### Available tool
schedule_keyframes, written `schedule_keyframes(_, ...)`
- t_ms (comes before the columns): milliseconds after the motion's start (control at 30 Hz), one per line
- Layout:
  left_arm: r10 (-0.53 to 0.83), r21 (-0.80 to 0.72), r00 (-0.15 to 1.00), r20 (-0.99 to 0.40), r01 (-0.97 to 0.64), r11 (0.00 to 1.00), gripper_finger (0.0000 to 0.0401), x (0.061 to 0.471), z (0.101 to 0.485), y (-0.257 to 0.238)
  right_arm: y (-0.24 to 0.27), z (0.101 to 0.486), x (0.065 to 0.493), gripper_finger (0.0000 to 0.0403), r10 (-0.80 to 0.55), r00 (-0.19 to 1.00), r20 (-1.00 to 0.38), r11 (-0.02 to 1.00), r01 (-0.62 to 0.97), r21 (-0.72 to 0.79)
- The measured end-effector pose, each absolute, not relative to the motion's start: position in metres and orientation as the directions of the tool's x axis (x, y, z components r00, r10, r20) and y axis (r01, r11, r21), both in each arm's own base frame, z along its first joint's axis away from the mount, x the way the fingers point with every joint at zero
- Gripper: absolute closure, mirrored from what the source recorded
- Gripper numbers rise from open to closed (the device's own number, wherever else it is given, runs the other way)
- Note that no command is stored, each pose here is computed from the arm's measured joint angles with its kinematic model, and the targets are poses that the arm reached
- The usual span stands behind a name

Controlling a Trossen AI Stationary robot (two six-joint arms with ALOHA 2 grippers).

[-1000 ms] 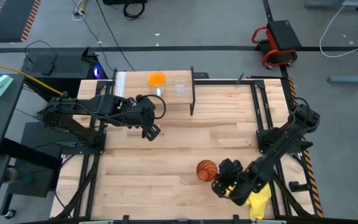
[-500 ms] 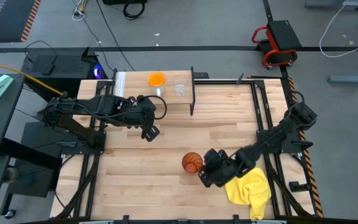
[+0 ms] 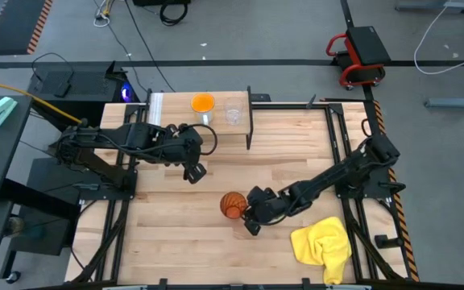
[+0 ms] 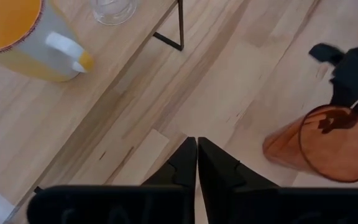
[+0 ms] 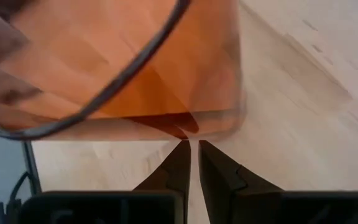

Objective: Stack small to large cups/mugs on shelf
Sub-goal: Put the orange cup on the shelf

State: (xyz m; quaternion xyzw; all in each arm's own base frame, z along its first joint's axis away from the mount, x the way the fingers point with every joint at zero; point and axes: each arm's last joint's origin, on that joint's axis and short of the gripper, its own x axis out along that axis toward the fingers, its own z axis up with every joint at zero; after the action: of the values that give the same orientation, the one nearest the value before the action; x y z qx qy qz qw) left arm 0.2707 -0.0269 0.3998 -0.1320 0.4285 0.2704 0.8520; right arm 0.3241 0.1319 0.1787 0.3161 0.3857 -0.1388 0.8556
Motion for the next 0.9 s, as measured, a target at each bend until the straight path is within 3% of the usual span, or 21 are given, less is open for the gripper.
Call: schedule_keyframes(900,0.371,0.007,0.485,-0.792,-0.6,0.8,0.0371,0.271,0.4,-0.026,0.075,0.181,0.363,0.0365,0.001,0.792,-0.611,0.765,0.393,0.51)
